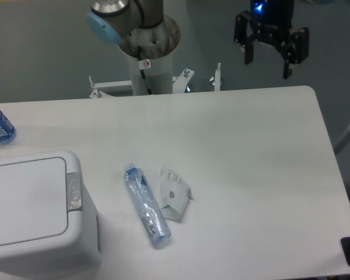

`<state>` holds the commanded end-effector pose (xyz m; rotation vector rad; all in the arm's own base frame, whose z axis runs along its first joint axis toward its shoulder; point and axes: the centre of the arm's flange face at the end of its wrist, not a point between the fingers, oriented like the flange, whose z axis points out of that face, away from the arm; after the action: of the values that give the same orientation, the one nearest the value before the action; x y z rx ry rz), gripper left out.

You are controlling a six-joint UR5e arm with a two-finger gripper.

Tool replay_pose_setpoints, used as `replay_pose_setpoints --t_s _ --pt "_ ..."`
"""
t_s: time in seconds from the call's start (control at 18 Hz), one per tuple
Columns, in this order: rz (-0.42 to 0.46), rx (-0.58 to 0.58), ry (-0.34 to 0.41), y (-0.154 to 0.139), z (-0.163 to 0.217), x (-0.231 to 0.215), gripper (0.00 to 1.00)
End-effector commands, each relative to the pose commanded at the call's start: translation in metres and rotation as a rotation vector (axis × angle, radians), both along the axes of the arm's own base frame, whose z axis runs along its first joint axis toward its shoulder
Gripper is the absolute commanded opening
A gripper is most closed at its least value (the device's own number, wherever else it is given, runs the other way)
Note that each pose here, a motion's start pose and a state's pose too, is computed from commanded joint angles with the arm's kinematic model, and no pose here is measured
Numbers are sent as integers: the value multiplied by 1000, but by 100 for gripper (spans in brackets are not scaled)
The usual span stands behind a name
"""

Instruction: Open the trash can

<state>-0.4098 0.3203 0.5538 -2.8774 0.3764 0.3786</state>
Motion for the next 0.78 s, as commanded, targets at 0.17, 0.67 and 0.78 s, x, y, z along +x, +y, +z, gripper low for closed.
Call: replay_pose_setpoints --t_s 0.17,0.67,0.78 --pt "64 27 -14 9 -3 -2 100" --pt "304 173 -52 86 -17 19 100" --pt "330 194 -80 100 -17 27 100"
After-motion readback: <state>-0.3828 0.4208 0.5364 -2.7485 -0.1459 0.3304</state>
